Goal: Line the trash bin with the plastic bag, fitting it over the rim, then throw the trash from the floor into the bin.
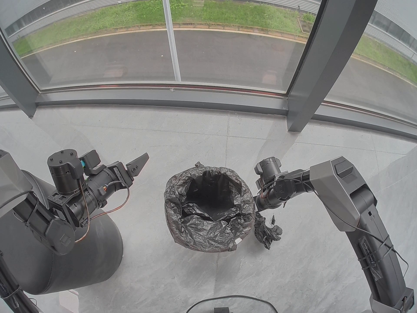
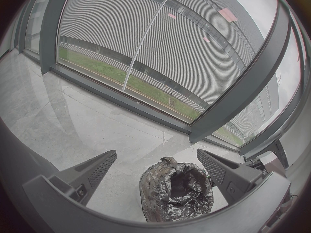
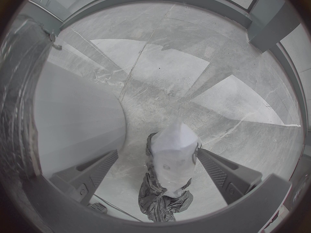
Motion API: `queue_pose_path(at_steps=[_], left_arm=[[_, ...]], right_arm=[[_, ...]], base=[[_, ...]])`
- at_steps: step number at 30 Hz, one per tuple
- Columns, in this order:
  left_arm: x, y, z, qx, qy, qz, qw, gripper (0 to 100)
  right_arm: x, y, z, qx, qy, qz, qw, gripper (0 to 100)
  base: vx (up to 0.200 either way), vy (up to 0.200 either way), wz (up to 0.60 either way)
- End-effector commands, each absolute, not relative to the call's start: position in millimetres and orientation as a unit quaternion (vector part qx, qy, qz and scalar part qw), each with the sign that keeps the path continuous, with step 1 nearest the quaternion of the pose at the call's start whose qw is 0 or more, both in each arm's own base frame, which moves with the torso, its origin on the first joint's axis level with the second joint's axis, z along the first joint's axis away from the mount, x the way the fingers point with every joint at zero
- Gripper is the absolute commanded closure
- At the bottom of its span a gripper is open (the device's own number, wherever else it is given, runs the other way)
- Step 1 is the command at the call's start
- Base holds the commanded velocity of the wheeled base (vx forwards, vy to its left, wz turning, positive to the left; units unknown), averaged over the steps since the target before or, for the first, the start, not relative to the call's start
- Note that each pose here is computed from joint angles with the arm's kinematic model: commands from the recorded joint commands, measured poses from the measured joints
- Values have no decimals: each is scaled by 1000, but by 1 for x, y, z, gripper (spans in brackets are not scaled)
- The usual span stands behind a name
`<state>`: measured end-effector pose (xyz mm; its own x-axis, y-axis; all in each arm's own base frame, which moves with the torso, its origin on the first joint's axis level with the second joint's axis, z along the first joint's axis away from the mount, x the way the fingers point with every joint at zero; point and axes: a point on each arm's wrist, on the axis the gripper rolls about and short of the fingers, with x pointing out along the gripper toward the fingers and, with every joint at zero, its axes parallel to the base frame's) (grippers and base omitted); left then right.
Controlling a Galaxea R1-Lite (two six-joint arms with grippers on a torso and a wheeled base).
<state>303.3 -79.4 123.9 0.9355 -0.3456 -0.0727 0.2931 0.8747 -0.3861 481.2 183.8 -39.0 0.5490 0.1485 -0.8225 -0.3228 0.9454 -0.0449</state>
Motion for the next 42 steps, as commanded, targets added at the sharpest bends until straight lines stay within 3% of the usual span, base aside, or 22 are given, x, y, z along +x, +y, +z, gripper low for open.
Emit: queue_pose_path(at_steps=[1, 14, 15, 29, 36, 37, 42], left_arm=[[305, -78, 123, -189, 70, -163, 966, 0], [304, -78, 124, -190, 68, -160, 966, 0], [304, -78, 124, -190, 68, -160, 966, 0], [303, -77, 128, -190, 61, -161, 967, 0], [295, -77, 140, -192, 45, -165, 966, 0], [294, -77, 140, -192, 46, -166, 966, 0], [287, -82, 143, -191, 43, -177, 965, 0]], right_arm=[[480, 184, -48, -98, 463, 133, 871, 0], [482, 177, -48, -101, 465, 121, 871, 0], [482, 177, -48, -101, 465, 121, 871, 100], [484, 174, -39, -91, 459, 93, 879, 100], [475, 155, 71, -85, 413, 60, 905, 100], [475, 154, 73, -87, 412, 58, 905, 100], [455, 120, 170, -119, 332, -31, 935, 100]], base=[[0, 0, 0], [0, 0, 0], [0, 0, 0], [0, 0, 0], [0, 0, 0], [0, 0, 0], [0, 0, 0]])
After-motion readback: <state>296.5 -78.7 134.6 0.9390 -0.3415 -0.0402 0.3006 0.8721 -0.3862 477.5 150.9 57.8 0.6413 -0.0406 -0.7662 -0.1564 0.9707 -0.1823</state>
